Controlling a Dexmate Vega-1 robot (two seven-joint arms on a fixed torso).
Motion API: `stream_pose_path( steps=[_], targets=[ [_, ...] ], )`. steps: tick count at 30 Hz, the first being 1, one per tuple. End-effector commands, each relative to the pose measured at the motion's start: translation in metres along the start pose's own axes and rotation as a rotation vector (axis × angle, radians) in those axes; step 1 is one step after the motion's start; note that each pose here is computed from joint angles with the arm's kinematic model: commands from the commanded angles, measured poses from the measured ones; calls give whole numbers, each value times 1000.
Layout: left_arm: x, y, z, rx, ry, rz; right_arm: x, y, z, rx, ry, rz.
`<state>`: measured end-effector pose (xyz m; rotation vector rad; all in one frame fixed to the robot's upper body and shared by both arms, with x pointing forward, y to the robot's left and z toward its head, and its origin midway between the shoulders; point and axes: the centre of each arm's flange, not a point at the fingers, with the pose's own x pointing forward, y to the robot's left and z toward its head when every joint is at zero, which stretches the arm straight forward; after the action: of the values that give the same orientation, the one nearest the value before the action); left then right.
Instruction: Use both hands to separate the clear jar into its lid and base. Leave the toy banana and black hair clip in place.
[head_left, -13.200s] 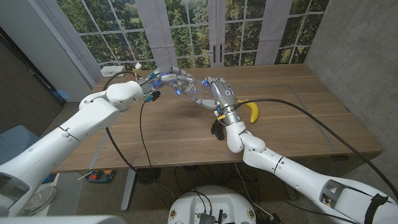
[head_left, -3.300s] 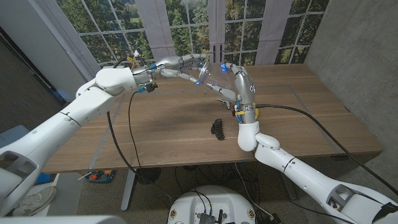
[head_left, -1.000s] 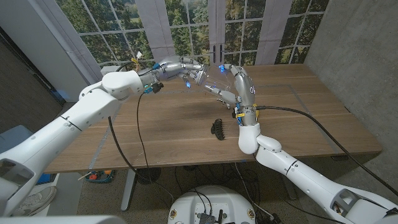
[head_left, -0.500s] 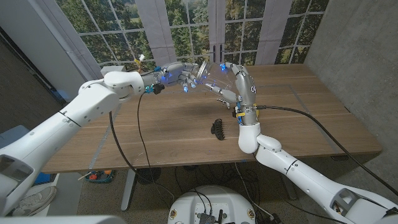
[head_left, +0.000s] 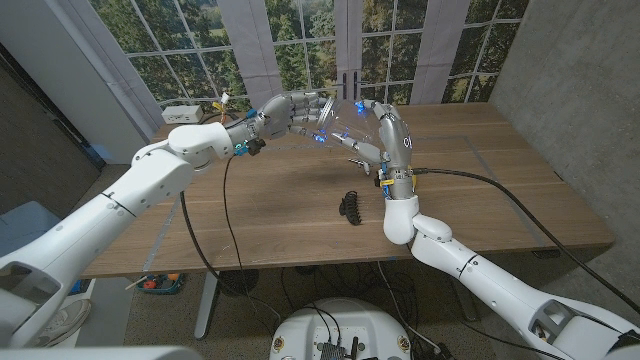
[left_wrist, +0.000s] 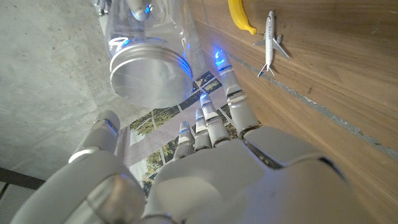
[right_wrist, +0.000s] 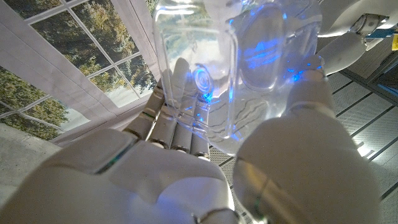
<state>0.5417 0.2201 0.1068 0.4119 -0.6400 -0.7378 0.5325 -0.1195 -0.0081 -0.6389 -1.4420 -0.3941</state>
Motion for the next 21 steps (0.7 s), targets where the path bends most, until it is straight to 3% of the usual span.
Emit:
stream_pose_path(
  steps=[1,8,21],
  targets=[
    [-2,1,15,185,-172,-115,1,5,-3,-5,1,5],
    [0,4,23,304,-136,-144,2,8,-5,12,6,9],
    [5,11,26,356,-106,-151,4,6,-1,56,-1,13]
  ],
)
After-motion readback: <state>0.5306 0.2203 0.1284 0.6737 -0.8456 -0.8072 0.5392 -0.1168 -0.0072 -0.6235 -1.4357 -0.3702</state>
